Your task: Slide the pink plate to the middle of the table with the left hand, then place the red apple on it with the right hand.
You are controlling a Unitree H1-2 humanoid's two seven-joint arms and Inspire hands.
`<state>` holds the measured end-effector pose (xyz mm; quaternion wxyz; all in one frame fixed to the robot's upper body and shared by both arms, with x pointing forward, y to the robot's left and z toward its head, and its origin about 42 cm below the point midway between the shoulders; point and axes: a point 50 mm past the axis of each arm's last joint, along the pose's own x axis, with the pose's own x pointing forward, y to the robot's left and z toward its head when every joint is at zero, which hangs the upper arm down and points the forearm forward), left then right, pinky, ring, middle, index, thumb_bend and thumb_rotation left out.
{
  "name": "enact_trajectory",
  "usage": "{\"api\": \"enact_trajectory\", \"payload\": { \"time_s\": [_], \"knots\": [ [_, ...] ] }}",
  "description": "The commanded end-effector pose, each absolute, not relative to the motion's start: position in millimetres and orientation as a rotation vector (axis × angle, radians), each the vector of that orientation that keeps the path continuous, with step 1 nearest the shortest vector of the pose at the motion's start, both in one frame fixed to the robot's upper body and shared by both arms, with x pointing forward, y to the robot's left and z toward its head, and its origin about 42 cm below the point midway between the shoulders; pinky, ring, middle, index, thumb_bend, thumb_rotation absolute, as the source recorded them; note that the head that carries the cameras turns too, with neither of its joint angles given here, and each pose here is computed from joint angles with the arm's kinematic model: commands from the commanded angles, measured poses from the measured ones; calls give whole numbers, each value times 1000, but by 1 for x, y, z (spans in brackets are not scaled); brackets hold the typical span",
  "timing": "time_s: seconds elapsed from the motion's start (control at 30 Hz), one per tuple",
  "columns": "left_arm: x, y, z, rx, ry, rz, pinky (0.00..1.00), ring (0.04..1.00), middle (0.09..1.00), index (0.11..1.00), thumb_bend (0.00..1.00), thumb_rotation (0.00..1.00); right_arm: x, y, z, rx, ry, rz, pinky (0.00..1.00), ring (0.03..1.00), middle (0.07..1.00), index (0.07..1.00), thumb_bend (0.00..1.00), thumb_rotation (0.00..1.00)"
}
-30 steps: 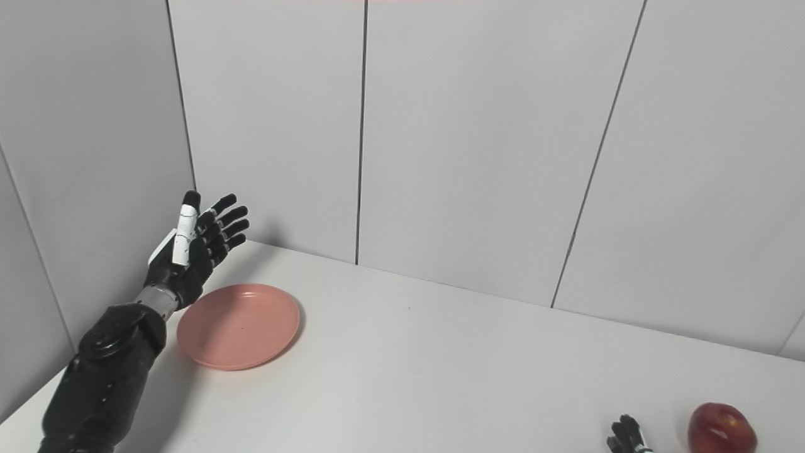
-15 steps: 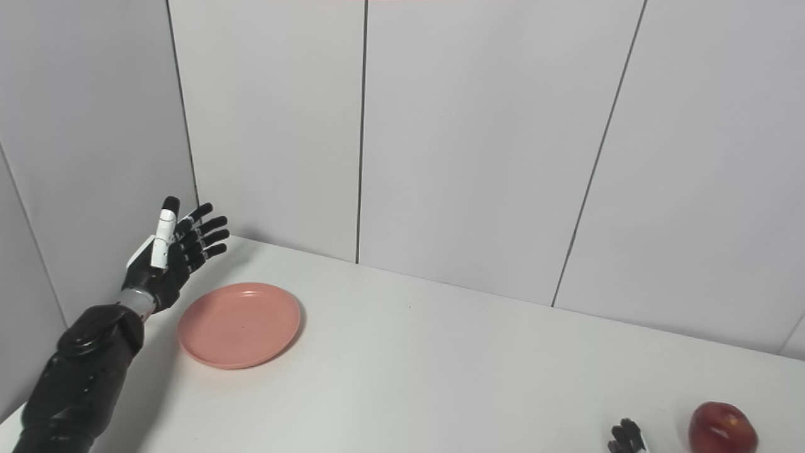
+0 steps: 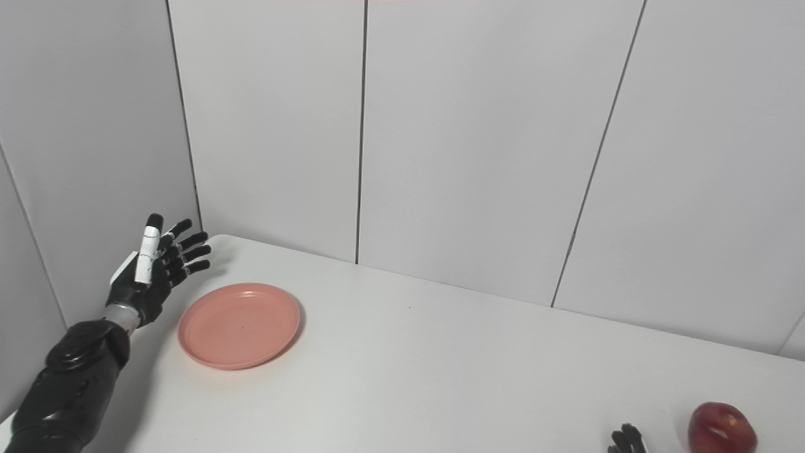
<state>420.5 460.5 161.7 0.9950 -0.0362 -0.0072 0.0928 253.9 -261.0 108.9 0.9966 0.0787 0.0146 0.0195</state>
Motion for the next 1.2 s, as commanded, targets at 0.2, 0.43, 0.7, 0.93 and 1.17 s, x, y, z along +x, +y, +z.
{"api": "enact_trajectory", "payload": {
  "time_s": [0.2, 0.43, 0.7, 0.93, 1.17],
  "knots": [
    [439, 474, 181, -83, -115, 204, 834, 835, 842, 919, 853, 986, 249, -260, 100, 169, 111, 30, 1000, 981, 953, 951, 848, 1000],
    [439, 470, 167, -107, -91, 200, 815, 833, 824, 877, 837, 985, 248, -258, 101, 169, 117, 31, 1000, 982, 956, 955, 838, 1000],
    [439, 465, 154, -114, -59, 203, 801, 818, 822, 878, 843, 966, 247, -257, 102, 167, 114, 32, 1000, 981, 957, 963, 836, 1000],
    [437, 453, 142, -115, -34, 173, 810, 822, 825, 907, 815, 971, 246, -255, 104, 166, 112, 31, 997, 971, 949, 959, 844, 1000],
    [434, 441, 136, -138, -27, 138, 787, 817, 835, 902, 852, 939, 247, -254, 104, 169, 110, 32, 1000, 973, 948, 958, 853, 1000]
  ]
}}
